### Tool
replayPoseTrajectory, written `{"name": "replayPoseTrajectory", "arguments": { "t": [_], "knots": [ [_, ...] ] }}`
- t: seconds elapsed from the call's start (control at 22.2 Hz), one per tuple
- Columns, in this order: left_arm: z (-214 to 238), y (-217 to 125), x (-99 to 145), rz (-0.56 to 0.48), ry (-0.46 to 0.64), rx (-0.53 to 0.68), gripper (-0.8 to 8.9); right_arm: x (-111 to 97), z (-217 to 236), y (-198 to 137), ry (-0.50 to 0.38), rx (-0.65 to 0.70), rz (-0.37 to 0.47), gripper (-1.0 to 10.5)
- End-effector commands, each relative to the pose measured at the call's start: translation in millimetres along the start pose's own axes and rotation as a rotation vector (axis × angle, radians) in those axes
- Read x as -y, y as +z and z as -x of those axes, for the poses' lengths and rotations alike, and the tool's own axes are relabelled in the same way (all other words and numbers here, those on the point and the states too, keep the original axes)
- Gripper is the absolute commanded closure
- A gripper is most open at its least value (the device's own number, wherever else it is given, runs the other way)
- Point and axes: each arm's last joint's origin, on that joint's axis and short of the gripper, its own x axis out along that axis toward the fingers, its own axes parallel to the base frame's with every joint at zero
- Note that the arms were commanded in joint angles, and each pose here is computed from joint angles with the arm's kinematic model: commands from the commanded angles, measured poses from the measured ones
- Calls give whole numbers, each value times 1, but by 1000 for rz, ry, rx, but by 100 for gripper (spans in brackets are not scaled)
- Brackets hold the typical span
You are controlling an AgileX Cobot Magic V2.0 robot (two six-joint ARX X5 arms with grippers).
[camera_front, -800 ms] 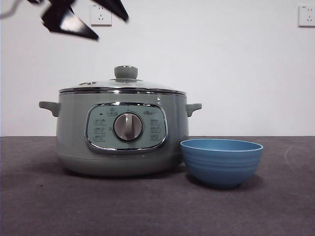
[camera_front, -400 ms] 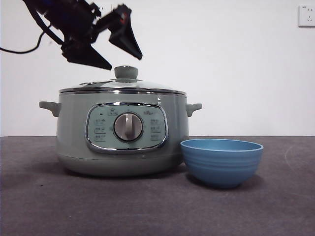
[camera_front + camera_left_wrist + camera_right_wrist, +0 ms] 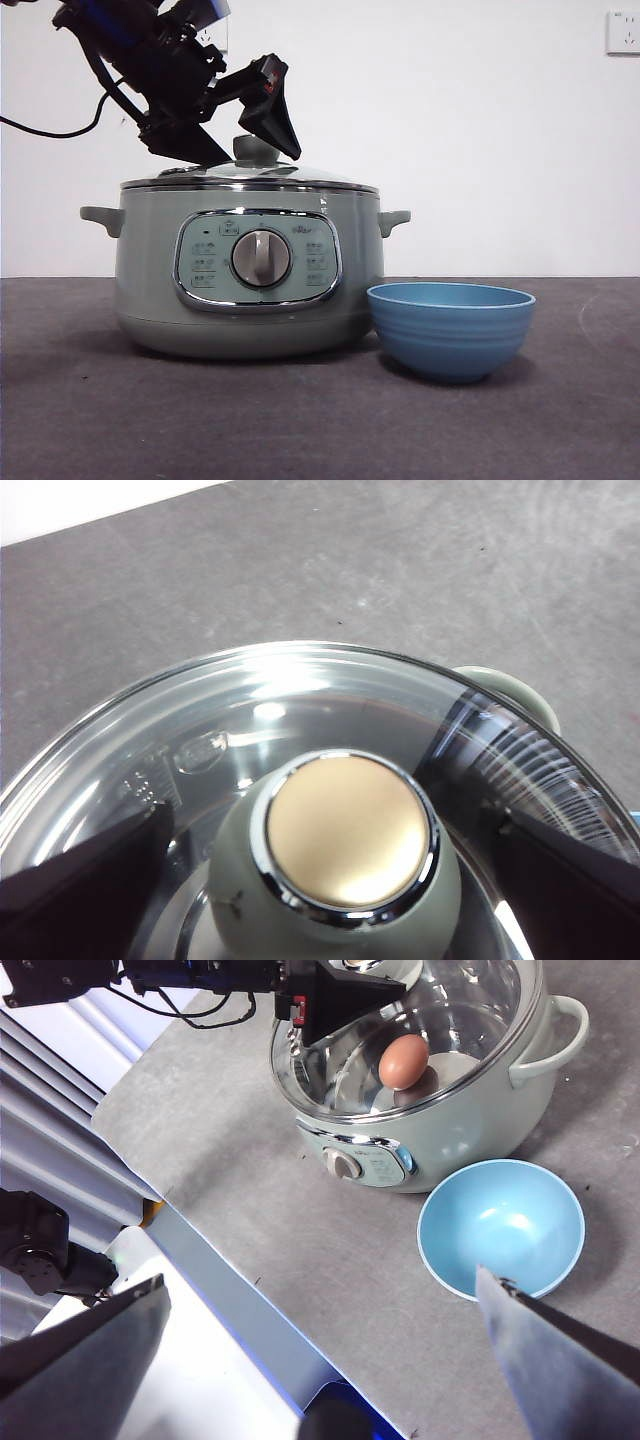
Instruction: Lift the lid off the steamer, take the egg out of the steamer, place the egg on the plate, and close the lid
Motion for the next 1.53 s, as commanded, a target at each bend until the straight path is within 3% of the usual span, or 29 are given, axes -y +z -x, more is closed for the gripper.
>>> {"name": "replayPoseTrajectory", "arguments": {
  "t": [0.05,0.14,0.23,0.68,1.08,1.26,1.53],
  "knots": [
    [-4,-1,3,-9,-3,-3,376,0,0,1,-1,3,3,379],
    [-5,-1,4,-9,-8,-5,644,0,0,1,-2,3,4,379],
    [-5,-1,5,-9,-11,-5,825,0,0,1,-2,3,4,379],
    [-3,3,5,-8,-15,3,826,0,0,1,-5,2,4,380],
    [32,35,10,-31,-8,119,826,2,0,2,-56,-2,8,380],
    [63,48,15,-42,-3,180,826,3,-1,5,-58,18,12,380],
    [146,56,29,-51,6,237,826,15,-18,27,-40,100,-11,379]
  ]
}}
